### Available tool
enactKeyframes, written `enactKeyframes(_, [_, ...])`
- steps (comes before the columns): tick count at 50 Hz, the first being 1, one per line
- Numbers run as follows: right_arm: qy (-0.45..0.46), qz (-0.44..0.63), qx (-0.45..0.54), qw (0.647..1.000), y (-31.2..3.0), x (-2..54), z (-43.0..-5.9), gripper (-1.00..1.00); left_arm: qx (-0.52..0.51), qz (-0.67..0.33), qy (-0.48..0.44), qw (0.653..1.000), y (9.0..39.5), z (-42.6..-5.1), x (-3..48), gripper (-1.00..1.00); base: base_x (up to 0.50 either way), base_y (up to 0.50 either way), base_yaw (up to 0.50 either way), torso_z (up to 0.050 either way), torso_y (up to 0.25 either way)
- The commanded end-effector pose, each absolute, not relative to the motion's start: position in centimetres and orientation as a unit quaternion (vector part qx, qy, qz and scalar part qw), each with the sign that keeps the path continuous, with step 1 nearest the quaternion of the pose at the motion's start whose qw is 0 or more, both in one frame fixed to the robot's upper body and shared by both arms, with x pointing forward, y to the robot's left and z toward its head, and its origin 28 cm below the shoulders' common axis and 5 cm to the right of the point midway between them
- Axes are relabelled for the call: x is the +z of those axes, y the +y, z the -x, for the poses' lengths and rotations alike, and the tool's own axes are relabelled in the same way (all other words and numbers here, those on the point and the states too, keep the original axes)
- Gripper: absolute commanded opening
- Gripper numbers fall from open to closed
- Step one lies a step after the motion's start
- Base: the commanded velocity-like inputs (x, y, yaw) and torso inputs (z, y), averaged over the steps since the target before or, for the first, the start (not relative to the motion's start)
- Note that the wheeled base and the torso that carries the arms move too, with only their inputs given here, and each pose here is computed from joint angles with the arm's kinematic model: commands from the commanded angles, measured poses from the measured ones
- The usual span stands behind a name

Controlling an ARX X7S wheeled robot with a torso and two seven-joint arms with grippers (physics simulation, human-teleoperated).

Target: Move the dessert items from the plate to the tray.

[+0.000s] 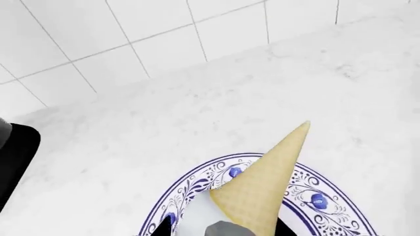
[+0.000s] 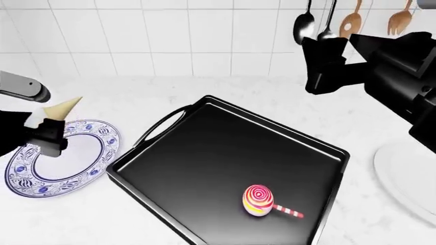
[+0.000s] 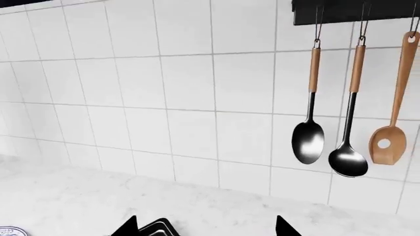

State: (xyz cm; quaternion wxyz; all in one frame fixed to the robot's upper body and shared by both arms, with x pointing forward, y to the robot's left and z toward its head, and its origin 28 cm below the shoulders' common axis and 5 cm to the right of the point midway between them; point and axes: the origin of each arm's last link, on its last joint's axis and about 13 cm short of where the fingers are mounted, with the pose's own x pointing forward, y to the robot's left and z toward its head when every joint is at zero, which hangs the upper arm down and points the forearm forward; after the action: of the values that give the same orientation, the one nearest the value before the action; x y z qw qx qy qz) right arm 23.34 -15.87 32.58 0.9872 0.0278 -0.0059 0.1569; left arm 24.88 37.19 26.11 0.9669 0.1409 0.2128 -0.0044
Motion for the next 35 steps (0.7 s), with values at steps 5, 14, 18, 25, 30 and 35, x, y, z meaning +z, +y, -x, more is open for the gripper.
enactKeyframes(5, [-0.013,-0.031,0.148,0.988,-16.0,33.1,-23.3,1.0,-0.134,-0.164,0.144,0.967,32.2,-25.3,29.3,-1.0,0.0,0.0,0.0,-0.015,0.2])
enactKeyframes(14, [-0.022,-0.034,0.133,0.99,-16.6,33.5,-23.4,1.0,-0.294,-0.225,0.099,0.924,25.5,-25.2,31.6,-1.0,0.0,0.0,0.0,0.0,0.0])
enactKeyframes(18, [-0.022,-0.037,0.126,0.991,-16.9,33.4,-23.4,1.0,-0.335,-0.248,0.084,0.905,23.5,-25.3,32.8,-1.0,0.0,0.0,0.0,0.0,0.0])
enactKeyframes(25, [-0.026,-0.038,0.12,0.992,-17.1,33.7,-23.4,1.0,-0.377,-0.264,0.082,0.884,21.2,-26.3,32.7,-1.0,0.0,0.0,0.0,0.0,0.0])
enactKeyframes(30, [-0.033,-0.038,0.118,0.992,-17.2,34.2,-23.2,1.0,-0.406,-0.272,0.107,0.866,20.0,-27.1,30.8,-1.0,0.0,0.0,0.0,0.0,0.0])
enactKeyframes(35, [-0.036,-0.037,0.119,0.992,-17.1,34.4,-23.1,1.0,-0.43,-0.277,0.117,0.851,19.1,-27.4,29.9,-1.0,0.0,0.0,0.0,0.0,0.0])
